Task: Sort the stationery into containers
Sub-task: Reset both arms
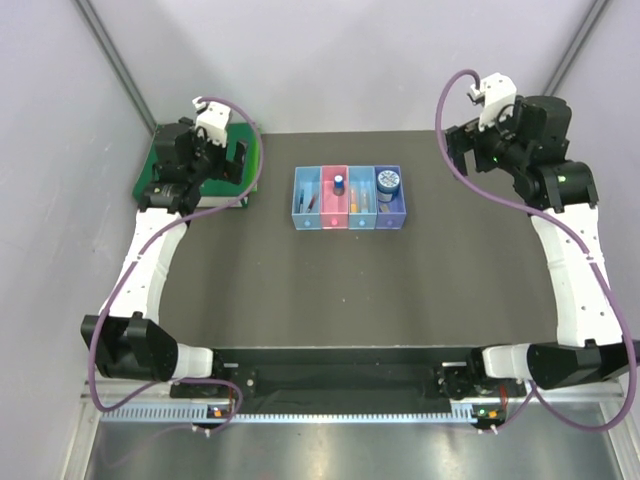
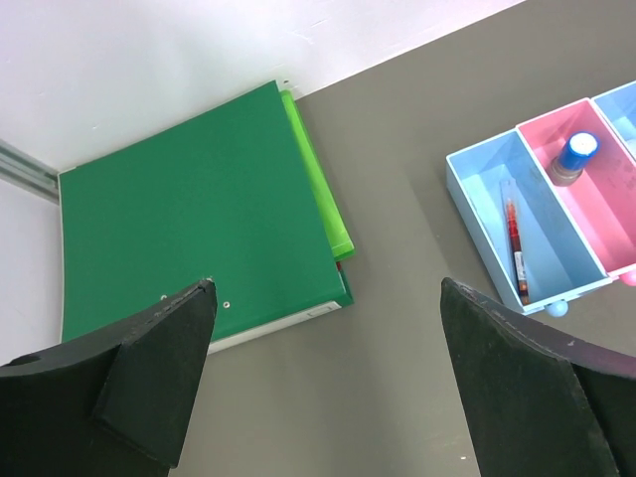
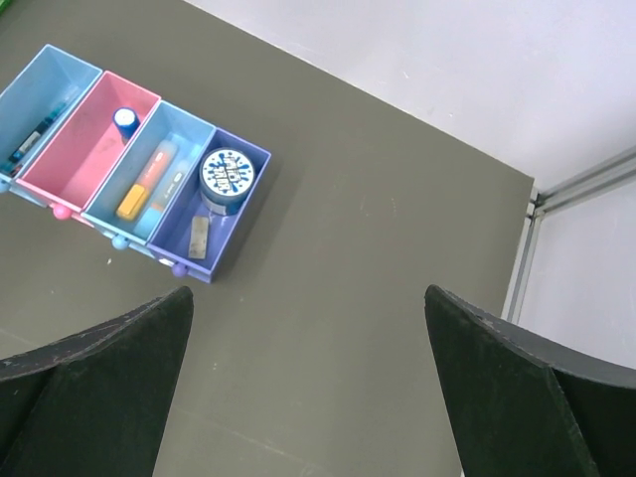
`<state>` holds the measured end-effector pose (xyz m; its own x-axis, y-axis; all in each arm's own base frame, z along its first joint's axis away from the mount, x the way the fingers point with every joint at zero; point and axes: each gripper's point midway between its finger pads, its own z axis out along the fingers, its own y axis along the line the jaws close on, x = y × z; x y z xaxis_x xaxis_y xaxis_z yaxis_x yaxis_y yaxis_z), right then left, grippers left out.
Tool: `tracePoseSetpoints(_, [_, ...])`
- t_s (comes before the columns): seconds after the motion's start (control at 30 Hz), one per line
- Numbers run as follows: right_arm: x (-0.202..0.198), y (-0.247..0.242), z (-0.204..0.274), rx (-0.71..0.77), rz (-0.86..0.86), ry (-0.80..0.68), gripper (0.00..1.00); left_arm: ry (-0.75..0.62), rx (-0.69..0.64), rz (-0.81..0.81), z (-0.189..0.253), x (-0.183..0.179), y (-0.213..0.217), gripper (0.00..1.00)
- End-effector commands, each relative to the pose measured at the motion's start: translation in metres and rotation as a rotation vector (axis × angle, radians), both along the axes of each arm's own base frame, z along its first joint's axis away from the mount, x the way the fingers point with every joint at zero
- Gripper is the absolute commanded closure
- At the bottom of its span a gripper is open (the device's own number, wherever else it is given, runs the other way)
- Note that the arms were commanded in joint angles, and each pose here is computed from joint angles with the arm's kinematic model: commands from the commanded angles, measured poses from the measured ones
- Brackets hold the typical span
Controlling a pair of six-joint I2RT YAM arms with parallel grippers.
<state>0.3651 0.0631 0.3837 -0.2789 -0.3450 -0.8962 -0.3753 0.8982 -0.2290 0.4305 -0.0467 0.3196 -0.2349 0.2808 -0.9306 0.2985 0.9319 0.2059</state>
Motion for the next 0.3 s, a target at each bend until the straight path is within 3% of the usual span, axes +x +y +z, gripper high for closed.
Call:
tracePoseSetpoints(0.0, [0.0007, -0.0012, 0.0171, 0.001, -0.001, -0.077, 0.00, -0.042, -0.033, -0.012, 0.0165, -0.0080, -0.0022, 0.01])
tracePoseSetpoints(0.27, [0.0057, 0.0032, 0.0205, 0.004, 0.019, -0.068, 0.00, -0.063, -0.021, 0.011, 0.0197, -0.0130, 0.0032, 0.01])
